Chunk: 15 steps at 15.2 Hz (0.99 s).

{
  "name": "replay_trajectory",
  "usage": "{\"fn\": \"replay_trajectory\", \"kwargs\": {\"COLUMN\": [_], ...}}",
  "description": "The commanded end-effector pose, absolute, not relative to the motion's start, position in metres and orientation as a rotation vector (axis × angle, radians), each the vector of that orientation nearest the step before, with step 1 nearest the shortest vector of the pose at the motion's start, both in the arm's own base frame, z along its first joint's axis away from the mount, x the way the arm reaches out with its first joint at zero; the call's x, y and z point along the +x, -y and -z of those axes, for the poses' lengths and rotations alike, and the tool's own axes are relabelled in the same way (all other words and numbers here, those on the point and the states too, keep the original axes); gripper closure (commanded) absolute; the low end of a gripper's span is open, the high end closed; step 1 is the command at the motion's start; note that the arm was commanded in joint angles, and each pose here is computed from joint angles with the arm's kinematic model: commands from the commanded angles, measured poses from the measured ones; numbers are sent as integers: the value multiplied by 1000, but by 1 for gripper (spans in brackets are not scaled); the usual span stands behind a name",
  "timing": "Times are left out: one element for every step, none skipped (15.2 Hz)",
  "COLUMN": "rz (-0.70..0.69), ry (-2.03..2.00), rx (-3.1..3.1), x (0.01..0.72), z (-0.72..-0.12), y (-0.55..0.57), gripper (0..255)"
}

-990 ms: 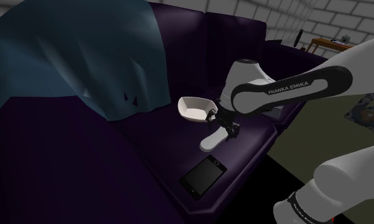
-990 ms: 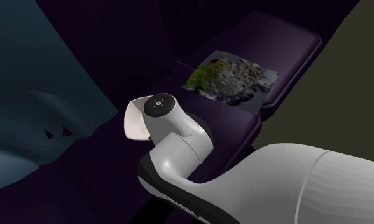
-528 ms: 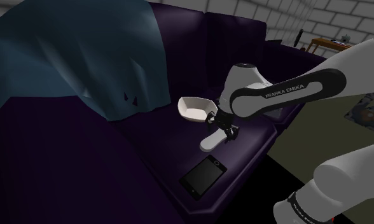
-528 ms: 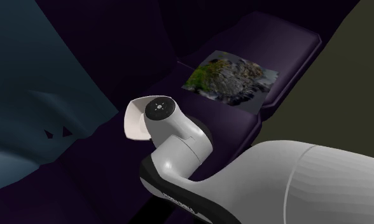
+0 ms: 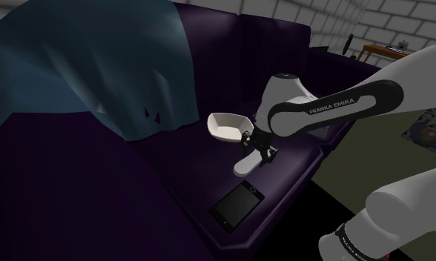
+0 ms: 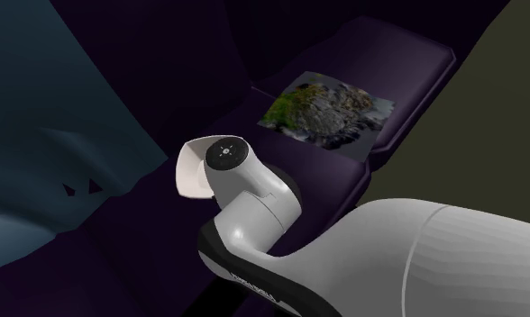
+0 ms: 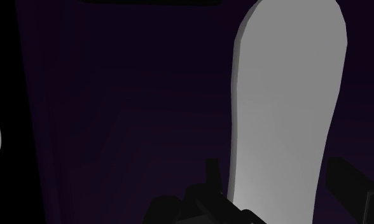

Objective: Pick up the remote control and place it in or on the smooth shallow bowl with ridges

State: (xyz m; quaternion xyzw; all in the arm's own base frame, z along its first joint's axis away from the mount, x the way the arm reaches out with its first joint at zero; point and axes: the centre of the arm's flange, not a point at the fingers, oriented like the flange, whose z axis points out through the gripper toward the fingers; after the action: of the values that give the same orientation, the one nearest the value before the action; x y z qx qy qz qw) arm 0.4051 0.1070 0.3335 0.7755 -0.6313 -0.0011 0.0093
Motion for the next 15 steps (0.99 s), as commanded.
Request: {"fn": "replay_trajectory", "kwargs": {"rz": [3, 3, 3, 3, 3, 3, 3, 3, 3, 3, 3, 3, 3, 3, 3], "ry": [1972, 1972, 1972, 1972, 1972, 1972, 1972, 1972, 1972, 1972, 1972, 1972, 1972, 1972, 1972], "rx": [2422, 2422, 2422, 2422, 2422, 2422, 2422, 2422, 2422, 2422, 2422, 2422, 2422, 2422, 2422], "x": [405, 405, 405, 405, 405, 405, 405, 405, 405, 405, 405, 405, 405, 405, 405], "z": [-334, -334, -334, -334, -339, -344, -349, -355, -360, -365, -371, -376, -381, -386, -392], "y": [-107, -107, -107, -107, -107, -107, -107, -107, -107, -107, -107, -107, -107, -107, -107], "gripper": [255, 255, 255, 255, 255, 255, 255, 255, 255, 255, 255, 255, 255, 255, 255]}}
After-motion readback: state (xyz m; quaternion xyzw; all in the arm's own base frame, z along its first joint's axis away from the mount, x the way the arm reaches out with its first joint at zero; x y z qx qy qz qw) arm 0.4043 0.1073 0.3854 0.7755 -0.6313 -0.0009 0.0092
